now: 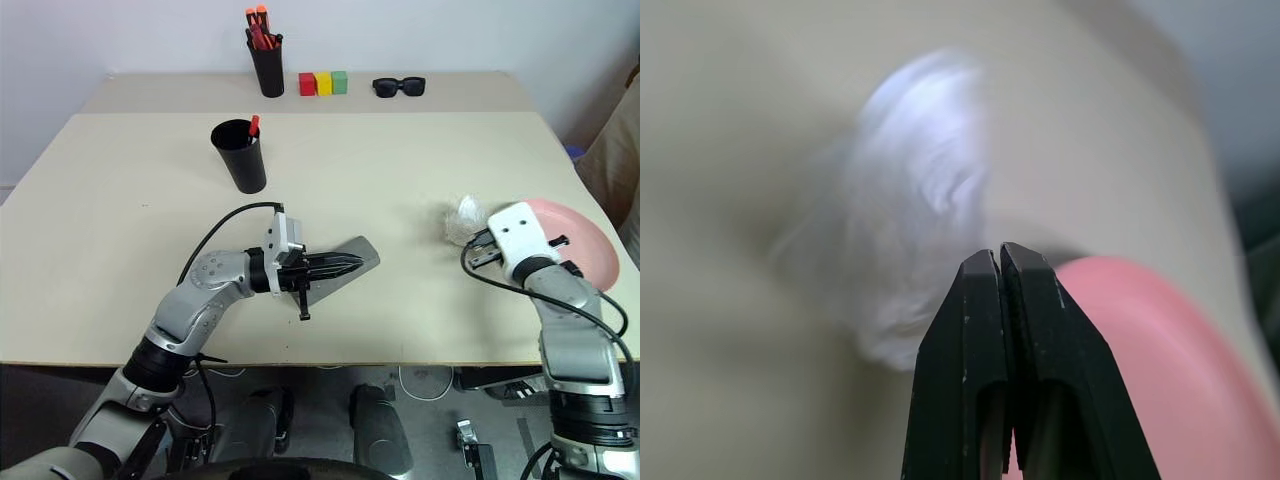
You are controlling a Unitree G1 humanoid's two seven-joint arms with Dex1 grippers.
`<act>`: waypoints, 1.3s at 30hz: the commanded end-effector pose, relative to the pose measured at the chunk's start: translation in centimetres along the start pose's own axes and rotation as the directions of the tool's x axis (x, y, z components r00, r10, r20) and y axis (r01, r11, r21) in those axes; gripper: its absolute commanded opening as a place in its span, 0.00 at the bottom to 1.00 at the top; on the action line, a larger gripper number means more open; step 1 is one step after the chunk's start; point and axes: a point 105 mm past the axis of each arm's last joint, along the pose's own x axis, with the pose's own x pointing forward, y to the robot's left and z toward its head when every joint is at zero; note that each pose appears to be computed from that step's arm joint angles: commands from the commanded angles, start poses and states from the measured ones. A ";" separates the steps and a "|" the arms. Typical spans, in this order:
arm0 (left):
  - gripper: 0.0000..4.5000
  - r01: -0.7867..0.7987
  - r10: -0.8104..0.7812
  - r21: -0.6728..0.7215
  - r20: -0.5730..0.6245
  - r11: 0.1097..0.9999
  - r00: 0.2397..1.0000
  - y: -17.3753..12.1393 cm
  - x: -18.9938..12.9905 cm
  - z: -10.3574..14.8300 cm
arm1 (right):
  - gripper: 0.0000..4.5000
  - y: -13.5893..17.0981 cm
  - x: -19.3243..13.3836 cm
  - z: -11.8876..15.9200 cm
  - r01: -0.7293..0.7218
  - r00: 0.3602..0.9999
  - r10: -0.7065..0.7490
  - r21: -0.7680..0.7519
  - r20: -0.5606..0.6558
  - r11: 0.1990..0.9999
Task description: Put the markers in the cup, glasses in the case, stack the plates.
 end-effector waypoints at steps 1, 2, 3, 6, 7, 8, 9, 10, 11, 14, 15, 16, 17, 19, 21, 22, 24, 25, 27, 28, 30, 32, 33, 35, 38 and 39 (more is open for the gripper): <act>0.00 0.013 -0.014 0.030 0.035 0.999 0.999 -0.1 0.1 1.0 | 0.01 -3.5 -1.5 2.7 0.097 0.992 -0.094 -0.024 0.084 0.995; 0.00 0.014 -0.015 0.029 0.035 0.999 0.999 -0.1 0.1 1.0 | 0.01 -4.1 -1.7 2.8 0.108 0.991 -0.105 -0.032 0.083 0.994; 0.00 0.015 -0.016 0.029 0.036 0.999 0.999 -0.1 0.1 1.0 | 0.01 -4.7 -2.0 2.9 0.124 0.989 -0.120 -0.040 0.083 0.991; 0.00 0.020 -0.021 0.027 0.039 0.999 0.999 -0.1 0.2 1.0 | 0.01 -5.7 -2.4 3.0 0.136 0.988 -0.134 -0.018 0.083 0.991; 0.00 0.022 -0.023 0.027 0.040 0.999 0.999 -0.1 0.3 1.0 | 0.01 -5.4 -2.4 3.0 0.116 0.990 -0.115 -0.007 0.082 0.993; 0.00 0.025 -0.026 0.027 0.040 0.999 0.999 -0.1 0.4 1.0 | 0.01 -4.2 -2.3 2.9 0.044 0.995 -0.045 0.012 0.084 0.999; 0.00 0.027 -0.028 0.027 0.040 0.999 0.999 -0.1 0.4 0.9 | 0.01 -3.0 -2.2 2.9 -0.026 0.996 0.023 0.035 0.090 0.999; 0.00 0.027 -0.028 0.026 0.040 0.999 0.999 -0.1 0.5 0.9 | 0.06 -1.7 -2.1 2.9 -0.084 0.992 0.077 0.071 0.100 0.994; 0.00 0.027 -0.028 0.026 0.041 0.999 0.999 -0.1 0.5 0.9 | 0.13 -0.7 -2.0 2.9 -0.125 0.987 0.114 0.102 0.111 0.987; 0.00 0.022 -0.023 0.024 0.044 0.999 0.999 0.0 0.5 1.0 | 0.42 1.7 -1.6 2.3 -0.203 0.976 0.193 0.113 0.098 0.973; 0.00 0.020 -0.021 0.024 0.043 0.999 0.999 -0.1 0.4 0.9 | 0.54 2.8 -1.4 2.3 -0.241 0.968 0.231 0.103 0.098 0.965; 0.00 0.019 -0.020 0.024 0.042 1.000 0.999 -0.1 0.3 0.9 | 0.65 3.6 -1.2 2.3 -0.268 0.961 0.258 0.096 0.103 0.959; 0.00 0.017 -0.018 0.023 0.041 1.000 0.999 -0.1 0.3 0.9 | 0.77 4.2 -1.0 2.3 -0.282 0.956 0.273 0.092 0.106 0.955; 0.00 0.013 -0.014 0.023 0.036 1.000 0.999 -0.1 0.1 0.8 | 0.87 5.3 0.0 1.9 -0.291 0.954 0.283 0.085 0.098 0.953; 0.00 0.010 -0.011 0.023 0.034 1.000 0.999 -0.2 0.1 0.8 | 0.87 6.2 0.9 1.3 -0.299 0.952 0.294 0.057 0.079 0.952; 0.00 0.008 -0.009 0.023 0.034 1.000 0.999 -0.2 0.1 0.8 | 0.87 6.5 1.4 1.0 -0.297 0.953 0.294 0.040 0.067 0.954; 0.00 0.005 -0.006 0.023 0.034 1.000 0.999 -0.2 0.0 0.8 | 0.87 6.5 2.5 0.2 -0.260 0.965 0.259 0.015 0.037 0.966; 0.00 0.003 -0.004 0.023 0.035 1.000 0.999 -0.2 0.0 0.9 | 0.87 6.4 3.1 -0.3 -0.238 0.971 0.238 0.012 0.021 0.971; 0.00 -0.003 0.002 0.023 0.035 1.000 0.999 -0.2 -0.1 0.9 | 0.87 6.2 3.9 -1.3 -0.204 0.979 0.204 -0.006 -0.014 0.979; 0.00 -0.007 0.007 0.023 0.034 1.000 0.999 -0.2 -0.1 0.9 | 0.87 6.2 4.2 -1.7 -0.193 0.981 0.192 -0.017 -0.029 0.981; 0.00 -0.015 0.014 0.022 0.031 1.000 0.999 -0.2 -0.3 0.9 | 0.75 6.0 4.4 -2.1 -0.178 0.984 0.177 -0.017 -0.034 0.984; 0.00 -0.018 0.018 0.021 0.029 1.000 0.999 -0.3 -0.5 0.8 | 0.57 5.9 4.4 -2.1 -0.177 0.984 0.176 -0.014 -0.025 0.984; 0.00 -0.020 0.019 0.019 0.028 1.000 0.999 -0.3 -0.5 0.8 | 0.46 5.7 4.2 -1.9 -0.175 0.984 0.175 -0.024 -0.018 0.984; 0.00 -0.021 0.020 0.017 0.026 1.000 0.999 -0.4 -0.6 0.7 | 0.23 5.1 3.8 -1.3 -0.159 0.987 0.159 -0.040 0.000 0.986; 0.00 -0.020 0.019 0.013 0.027 1.000 0.999 -0.5 -0.5 0.6 | 0.01 3.3 2.9 0.2 -0.103 0.994 0.105 -0.045 0.045 0.994; 0.00 -0.019 0.019 0.012 0.028 1.000 0.999 -0.5 -0.4 0.6 | 0.01 2.4 2.5 0.9 -0.072 0.995 0.074 -0.034 0.063 0.997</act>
